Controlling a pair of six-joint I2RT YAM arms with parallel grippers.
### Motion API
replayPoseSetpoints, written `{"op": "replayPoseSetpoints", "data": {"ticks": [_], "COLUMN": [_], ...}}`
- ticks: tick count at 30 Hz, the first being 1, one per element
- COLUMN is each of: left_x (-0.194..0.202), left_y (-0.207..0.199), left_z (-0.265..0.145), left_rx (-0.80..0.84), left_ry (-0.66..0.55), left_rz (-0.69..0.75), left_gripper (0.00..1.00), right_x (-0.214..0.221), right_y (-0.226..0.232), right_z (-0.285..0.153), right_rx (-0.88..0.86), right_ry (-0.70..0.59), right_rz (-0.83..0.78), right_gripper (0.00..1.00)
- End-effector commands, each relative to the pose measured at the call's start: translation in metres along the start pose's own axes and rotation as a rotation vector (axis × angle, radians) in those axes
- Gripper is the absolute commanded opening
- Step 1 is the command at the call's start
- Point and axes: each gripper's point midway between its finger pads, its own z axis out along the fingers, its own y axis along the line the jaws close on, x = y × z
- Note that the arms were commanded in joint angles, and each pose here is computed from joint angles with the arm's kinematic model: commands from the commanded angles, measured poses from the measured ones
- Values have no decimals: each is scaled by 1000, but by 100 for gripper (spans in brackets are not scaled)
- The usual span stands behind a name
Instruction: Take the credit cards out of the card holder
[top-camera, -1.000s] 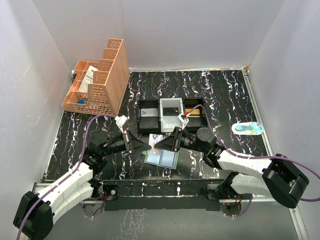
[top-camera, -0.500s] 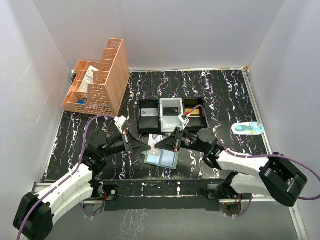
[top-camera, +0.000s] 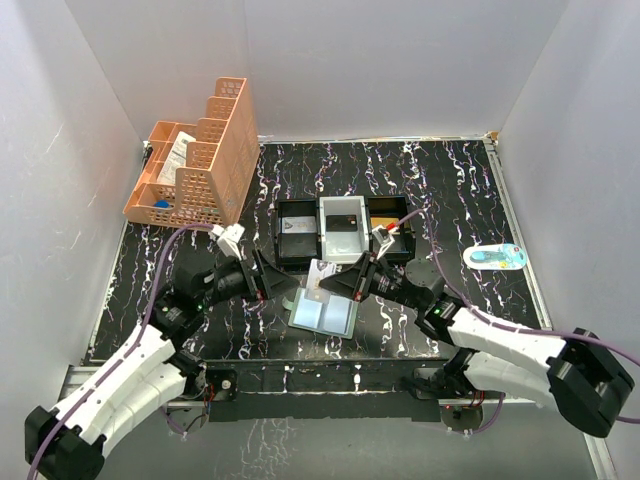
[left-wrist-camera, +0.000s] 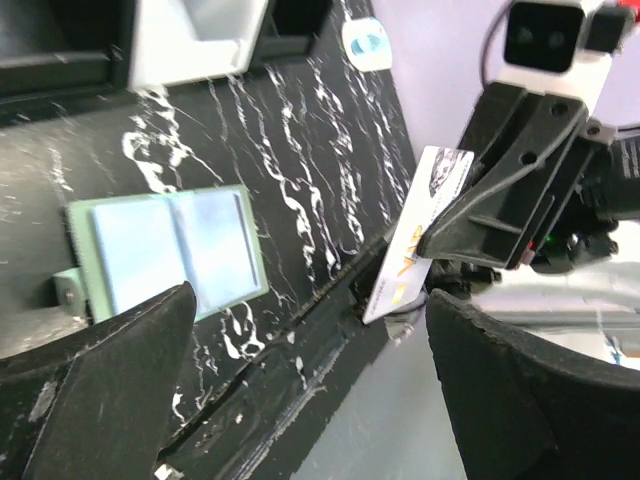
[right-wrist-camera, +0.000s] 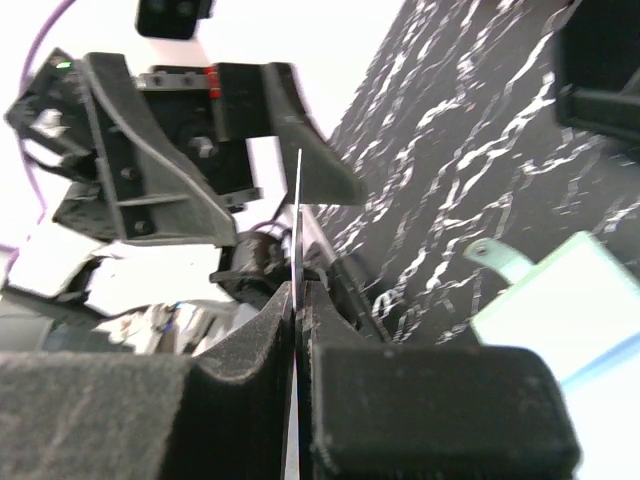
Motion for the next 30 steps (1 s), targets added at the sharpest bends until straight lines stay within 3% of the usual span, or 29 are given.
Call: {"op": "replayPoseSetpoints", "data": {"ticks": [1, 6, 10, 12, 20, 24, 30], "left_x": [-18, -32, -62, -74, -101, -109, -105], "left_y": [30, 53, 87, 96, 111, 102, 105], "left_z": [-26, -41, -66, -71, -95, -105, -109], "left_rx": [-284, -484, -779, -851, -937, -925, -937], "left_ry": [-38, -24, -81, -107, -212, -260, -264], "left_rz": [125, 214, 278, 311, 303, 363, 342], "left_gripper": [99, 99, 99, 99, 99, 99, 99], "right_x": [-19, -32, -43, -48, -73, -85, -103], "right_y": [-22, -34, -43, -45, -69, -66, -65], "right_z": [-8, -16, -22, -22, -12, 3, 41], "right_rx": [140, 235, 327, 358, 583, 584, 579], "right_ry": [-95, -133, -134, -120, -31, -14, 67], "right_rz": [-113, -216, -315, -370, -519, -587, -759], "right_gripper": [0, 0, 0, 0, 0, 0, 0]}}
